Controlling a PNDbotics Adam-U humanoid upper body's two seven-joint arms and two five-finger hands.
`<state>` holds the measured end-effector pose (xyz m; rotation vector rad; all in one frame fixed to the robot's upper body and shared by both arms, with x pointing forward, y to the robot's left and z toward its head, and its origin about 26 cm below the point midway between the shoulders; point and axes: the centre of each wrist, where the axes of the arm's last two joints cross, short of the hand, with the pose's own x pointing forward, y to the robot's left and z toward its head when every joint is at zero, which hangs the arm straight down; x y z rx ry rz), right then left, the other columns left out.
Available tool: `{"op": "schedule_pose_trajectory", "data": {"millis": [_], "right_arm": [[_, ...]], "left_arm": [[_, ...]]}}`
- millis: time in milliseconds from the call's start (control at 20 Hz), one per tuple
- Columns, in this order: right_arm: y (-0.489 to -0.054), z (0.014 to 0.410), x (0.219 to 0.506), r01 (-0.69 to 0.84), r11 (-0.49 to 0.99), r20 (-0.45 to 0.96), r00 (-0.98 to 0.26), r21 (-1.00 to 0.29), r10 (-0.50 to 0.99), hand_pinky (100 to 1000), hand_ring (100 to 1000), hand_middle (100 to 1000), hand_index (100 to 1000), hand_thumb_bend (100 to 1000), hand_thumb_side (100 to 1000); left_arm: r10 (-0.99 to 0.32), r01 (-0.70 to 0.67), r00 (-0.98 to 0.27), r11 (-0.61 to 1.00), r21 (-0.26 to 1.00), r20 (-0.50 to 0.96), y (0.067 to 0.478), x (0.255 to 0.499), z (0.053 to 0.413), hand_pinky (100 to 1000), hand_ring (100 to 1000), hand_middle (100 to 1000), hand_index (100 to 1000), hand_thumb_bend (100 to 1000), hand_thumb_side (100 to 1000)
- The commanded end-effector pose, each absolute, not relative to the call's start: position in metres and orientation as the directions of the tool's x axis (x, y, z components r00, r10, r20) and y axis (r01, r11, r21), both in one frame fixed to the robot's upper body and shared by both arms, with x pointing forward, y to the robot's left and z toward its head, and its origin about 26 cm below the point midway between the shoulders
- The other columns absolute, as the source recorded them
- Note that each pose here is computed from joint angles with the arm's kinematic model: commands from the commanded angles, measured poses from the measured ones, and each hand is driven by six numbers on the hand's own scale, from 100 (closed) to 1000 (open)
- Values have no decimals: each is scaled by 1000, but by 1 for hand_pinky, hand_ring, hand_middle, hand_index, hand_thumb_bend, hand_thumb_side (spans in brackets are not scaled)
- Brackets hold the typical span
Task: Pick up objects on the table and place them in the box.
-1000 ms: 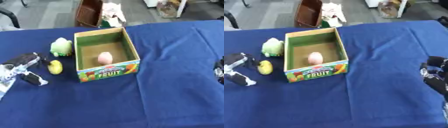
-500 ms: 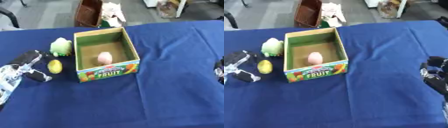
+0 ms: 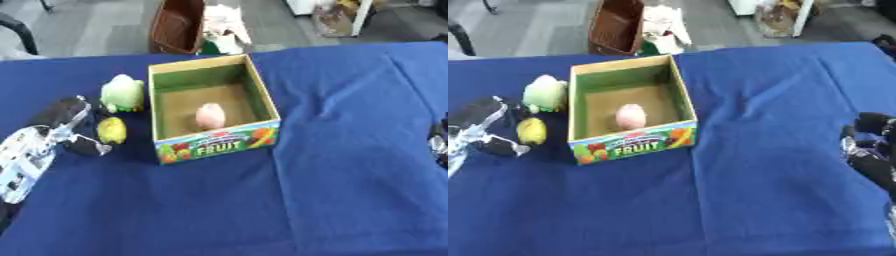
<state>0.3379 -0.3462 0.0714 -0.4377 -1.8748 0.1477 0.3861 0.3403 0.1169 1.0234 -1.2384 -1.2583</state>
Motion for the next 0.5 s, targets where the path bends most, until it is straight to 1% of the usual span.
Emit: {"op": "schedule_pose_trajectory", "data": {"millis": [50,100,150,200,250,300,350,450,500], "right_arm": [[-350,81,340,232,917,871,-304,-326,386,559,724,641,727,180,100],[-350,81,340,232,917,871,-303,-326,386,559,724,641,727,180,100],[-350,81,340,232,917,871,-304,-326,386,559,724,641,727,180,100],[-350,81,340,232,917,871,-303,-326,386,559,724,641,727,181,100],[-350,81,340,232,917,871,-303,-326,386,559,724,641,727,180,100],[-350,80,340,232,917,871,-303,-326,386,559,723,641,727,181,100],[-350,80,340,232,917,871,-303,-326,386,559,723,641,727,181,100],[-350,80,340,232,917,871,-303,-326,386,559,723,641,727,181,100],[-350,80,340,233,916,871,-302,-326,387,559,723,641,727,181,100]], "left_arm": [[-995,67,-84,56,996,61,342,390,128,611,512,527,680,434,190],[-995,65,-82,52,997,58,342,391,128,596,481,488,626,382,177],[-995,62,-79,50,997,54,342,391,128,592,466,471,604,367,173],[-996,60,-77,46,997,51,342,392,128,577,429,422,547,344,169],[-996,61,-76,43,997,47,342,392,127,570,409,388,513,326,169],[-996,61,-74,39,997,44,342,392,127,555,377,333,448,286,172],[-997,59,-72,37,998,42,343,392,127,545,362,304,411,272,170],[-997,39,-64,40,998,43,343,393,128,506,304,207,247,232,167],[-997,21,-57,43,999,44,344,393,129,494,288,172,186,221,168]]}}
